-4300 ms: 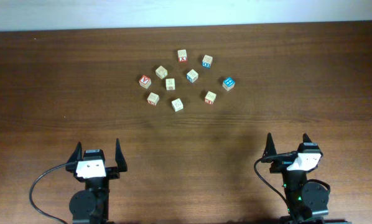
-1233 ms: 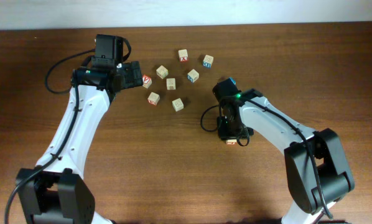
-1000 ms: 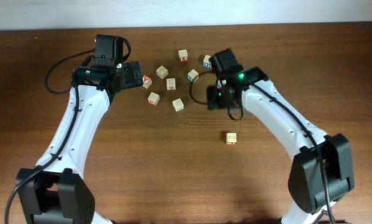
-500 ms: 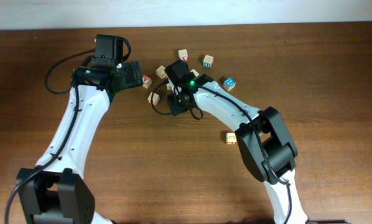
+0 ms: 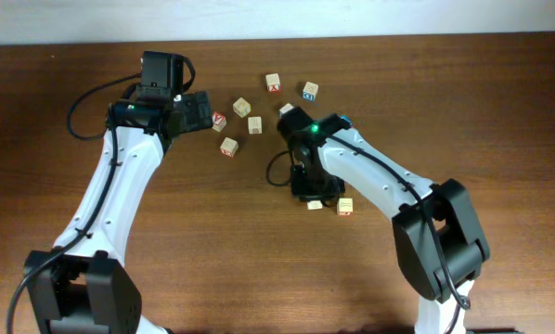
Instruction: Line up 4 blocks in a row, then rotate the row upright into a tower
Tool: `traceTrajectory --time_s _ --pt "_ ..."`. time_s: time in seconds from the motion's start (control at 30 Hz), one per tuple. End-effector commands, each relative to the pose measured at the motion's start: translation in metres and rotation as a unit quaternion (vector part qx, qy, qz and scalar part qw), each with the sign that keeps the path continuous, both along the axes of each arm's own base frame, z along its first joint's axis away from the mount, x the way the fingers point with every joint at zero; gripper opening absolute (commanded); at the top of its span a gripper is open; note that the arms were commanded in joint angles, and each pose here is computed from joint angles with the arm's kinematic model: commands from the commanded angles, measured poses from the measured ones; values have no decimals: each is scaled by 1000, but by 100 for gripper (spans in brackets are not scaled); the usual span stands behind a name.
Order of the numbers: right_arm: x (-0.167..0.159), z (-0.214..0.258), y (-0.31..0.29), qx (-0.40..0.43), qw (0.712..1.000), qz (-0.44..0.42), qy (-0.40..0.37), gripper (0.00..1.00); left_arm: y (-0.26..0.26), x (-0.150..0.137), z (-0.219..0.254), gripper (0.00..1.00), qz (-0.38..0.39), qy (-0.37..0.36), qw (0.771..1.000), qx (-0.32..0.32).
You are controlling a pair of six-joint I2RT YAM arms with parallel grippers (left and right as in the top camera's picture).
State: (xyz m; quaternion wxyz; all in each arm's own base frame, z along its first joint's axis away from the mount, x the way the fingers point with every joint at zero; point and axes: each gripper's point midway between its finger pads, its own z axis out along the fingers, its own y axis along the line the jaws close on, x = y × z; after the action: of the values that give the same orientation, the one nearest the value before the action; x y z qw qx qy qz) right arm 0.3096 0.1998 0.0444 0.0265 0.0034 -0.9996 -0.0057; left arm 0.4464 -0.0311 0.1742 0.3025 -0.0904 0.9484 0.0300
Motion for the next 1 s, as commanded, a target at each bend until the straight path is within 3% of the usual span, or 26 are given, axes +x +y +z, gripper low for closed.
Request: traceTrajectory --time_s 0.0,0.23,0.37,0.43,0.5,0.57,0.7,0.77,0.8,0.9,0.97 --pt "-1 -11 -18 -13 1000 -26 4 29 3 4 5 99 10 -9 1000 1" --pt "-4 -12 -28 -32 999 -28 8 31 3 4 5 99 10 -9 1000 1" --pt "-4 -12 -29 -35 999 -27 8 43 3 4 5 99 10 -9 1000 1" --pt "2 -11 -26 -27 999 -17 -2 44 3 4 5 99 10 -9 1000 1" --pt "31 20 -12 -1 998 36 -47 43 3 4 5 99 10 -9 1000 1" --pt "77 74 12 39 988 64 -137 49 3 4 5 99 10 -9 1000 1" --pt "190 127 39 86 923 91 -363 63 3 4 5 99 10 -9 1000 1" --pt "220 109 54 92 906 106 -399 66 3 4 5 99 10 -9 1000 1" --pt "226 82 57 87 911 109 -389 68 3 4 5 99 10 -9 1000 1" --pt "234 30 67 86 917 126 -369 78 3 4 5 99 10 -9 1000 1" --pt "235 2 71 89 921 136 -355 79 3 4 5 99 10 -9 1000 1"
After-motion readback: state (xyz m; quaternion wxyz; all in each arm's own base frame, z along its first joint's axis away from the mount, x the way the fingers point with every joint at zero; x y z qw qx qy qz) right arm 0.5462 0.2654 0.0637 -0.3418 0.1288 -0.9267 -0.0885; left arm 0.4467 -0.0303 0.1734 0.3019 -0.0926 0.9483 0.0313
